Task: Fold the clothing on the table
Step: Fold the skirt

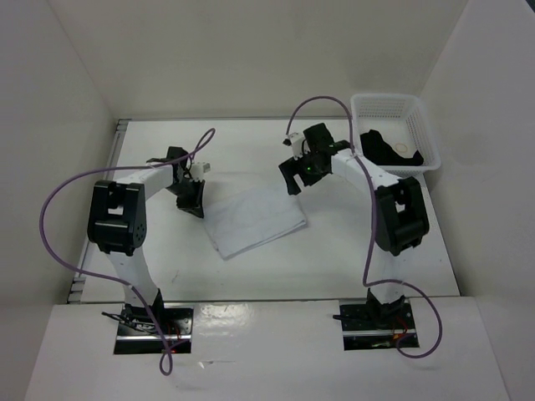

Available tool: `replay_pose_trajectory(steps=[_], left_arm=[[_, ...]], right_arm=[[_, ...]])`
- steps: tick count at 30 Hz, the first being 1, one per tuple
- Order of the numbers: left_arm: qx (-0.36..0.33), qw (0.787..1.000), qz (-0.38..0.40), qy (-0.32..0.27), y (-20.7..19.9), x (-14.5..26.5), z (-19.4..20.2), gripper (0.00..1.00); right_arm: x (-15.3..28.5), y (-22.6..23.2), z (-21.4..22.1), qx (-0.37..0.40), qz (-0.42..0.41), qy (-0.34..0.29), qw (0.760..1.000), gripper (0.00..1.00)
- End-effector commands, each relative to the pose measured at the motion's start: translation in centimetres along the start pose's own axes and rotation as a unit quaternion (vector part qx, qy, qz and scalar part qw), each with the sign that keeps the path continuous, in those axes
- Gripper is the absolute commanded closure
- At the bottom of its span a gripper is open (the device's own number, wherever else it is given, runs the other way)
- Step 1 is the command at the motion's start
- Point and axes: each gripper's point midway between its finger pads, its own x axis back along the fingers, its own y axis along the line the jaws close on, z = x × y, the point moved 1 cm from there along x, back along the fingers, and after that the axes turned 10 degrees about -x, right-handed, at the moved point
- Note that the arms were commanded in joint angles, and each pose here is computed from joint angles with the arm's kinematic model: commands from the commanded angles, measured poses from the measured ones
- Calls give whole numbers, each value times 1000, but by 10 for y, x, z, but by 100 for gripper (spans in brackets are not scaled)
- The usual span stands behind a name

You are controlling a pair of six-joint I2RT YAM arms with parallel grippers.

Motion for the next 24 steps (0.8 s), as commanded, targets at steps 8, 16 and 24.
replay_pose_trajectory(steps=[8,16,24], left_arm=[[48,999,-1,-13,29,-2,1,97],[52,999,2,-16,30,-1,1,97],[49,999,4,-11,30,-1,3,97]], right_arm=[[-59,-14,3,-59,-31,29,997,31],[-66,0,17,-77,-99,47,991,38],[-84,12,35,-89,-152,75,981,38]])
